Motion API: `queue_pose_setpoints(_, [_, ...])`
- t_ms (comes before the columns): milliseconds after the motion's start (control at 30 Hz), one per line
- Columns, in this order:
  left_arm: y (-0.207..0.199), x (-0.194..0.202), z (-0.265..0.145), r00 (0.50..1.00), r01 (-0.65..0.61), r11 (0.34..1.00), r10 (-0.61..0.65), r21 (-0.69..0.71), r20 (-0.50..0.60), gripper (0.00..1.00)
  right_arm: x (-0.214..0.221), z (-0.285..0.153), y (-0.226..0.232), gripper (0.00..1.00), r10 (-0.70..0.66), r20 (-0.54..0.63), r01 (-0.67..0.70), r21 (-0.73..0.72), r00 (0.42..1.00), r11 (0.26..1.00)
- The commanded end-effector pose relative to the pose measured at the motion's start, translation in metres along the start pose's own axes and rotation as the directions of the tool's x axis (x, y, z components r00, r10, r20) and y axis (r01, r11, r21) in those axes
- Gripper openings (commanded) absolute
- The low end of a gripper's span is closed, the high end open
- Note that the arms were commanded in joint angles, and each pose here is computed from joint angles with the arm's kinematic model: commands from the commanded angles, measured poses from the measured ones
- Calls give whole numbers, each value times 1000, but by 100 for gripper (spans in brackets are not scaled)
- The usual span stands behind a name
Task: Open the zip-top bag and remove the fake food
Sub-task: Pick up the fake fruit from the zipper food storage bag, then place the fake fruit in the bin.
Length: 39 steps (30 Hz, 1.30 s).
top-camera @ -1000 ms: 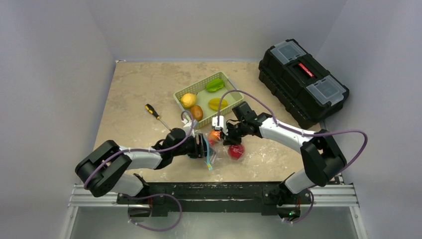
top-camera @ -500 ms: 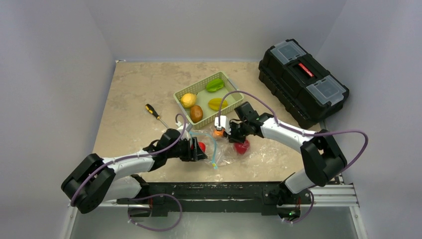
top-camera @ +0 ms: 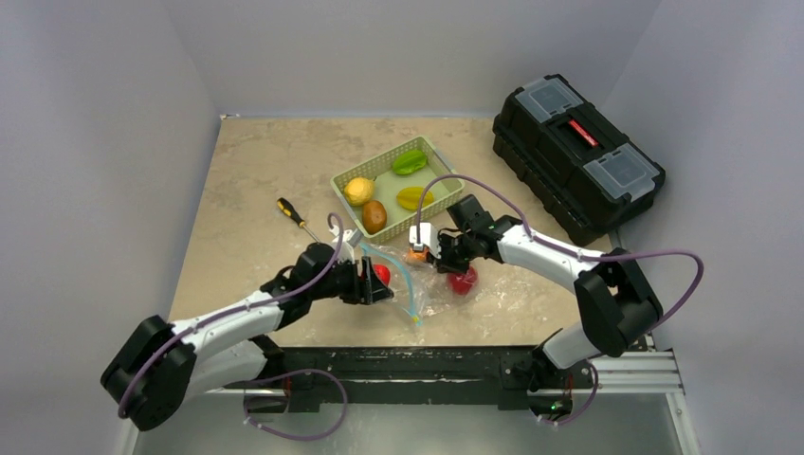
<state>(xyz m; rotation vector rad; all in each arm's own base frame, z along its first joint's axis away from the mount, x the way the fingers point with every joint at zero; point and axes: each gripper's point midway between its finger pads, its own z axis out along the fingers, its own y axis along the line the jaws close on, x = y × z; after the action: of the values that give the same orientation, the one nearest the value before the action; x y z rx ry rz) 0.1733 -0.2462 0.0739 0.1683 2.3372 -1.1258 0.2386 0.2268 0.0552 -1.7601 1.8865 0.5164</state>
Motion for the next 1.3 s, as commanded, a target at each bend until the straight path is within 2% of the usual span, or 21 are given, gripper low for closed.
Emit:
queue_pose_setpoints(0, [-10,-27,-25,996,-47,999,48,-17,73,5,-5,-9,1,0,-32,20,32,9,999,999])
queue_pose_setpoints(233, [-5,-62,-59,986,-70,990,87,-123,139,2,-6,-11,-2,0,-31,26,30,22,999,999])
queue_pose_setpoints(400, [-17,-112,-70,973,-86,986,115,-146,199,0,-4,-12,-2,0,-32,23,32,23,999,999])
queue_pose_setpoints(533, [-18,-145,-62,974,-80,984,112,-162,197,0,-3,-12,-2,0,-37,17,36,23,999,999])
queue_pose_setpoints(767, [-8,-181,-38,982,-66,969,106,-239,158,0,-3,-13,-2,1,-42,18,41,24,999,999])
queue_pose_setpoints(1267, [9,-203,-2,990,-116,951,135,-285,49,0,-5,-13,-2,7,-41,23,41,23,999,999])
